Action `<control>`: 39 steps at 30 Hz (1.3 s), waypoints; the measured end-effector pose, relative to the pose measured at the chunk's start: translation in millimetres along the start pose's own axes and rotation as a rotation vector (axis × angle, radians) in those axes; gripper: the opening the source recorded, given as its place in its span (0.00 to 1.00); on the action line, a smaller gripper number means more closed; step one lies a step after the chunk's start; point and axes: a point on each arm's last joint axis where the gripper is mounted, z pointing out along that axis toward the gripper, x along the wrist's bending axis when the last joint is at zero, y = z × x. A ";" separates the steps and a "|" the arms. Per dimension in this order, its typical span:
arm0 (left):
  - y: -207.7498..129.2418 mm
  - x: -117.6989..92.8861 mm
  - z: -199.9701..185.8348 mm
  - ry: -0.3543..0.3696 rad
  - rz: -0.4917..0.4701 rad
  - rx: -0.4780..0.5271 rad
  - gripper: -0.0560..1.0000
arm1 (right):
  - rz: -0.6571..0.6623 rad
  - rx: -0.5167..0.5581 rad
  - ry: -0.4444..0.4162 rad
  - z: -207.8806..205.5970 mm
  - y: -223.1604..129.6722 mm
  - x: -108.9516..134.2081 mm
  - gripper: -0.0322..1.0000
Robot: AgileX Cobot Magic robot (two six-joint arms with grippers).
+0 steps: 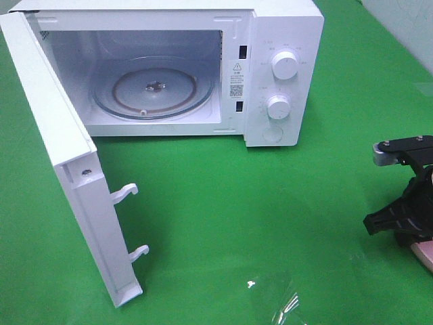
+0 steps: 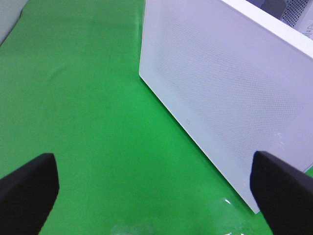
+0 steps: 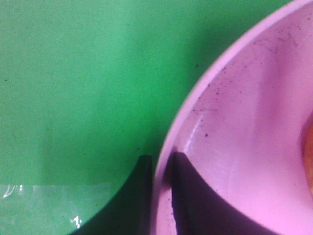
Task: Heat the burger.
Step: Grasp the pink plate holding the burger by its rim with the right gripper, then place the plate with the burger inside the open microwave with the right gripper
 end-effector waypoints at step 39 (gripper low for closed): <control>0.0 0.0 0.0 0.000 0.000 0.000 0.98 | -0.098 0.033 -0.259 -49.0 -14.3 27.1 0.05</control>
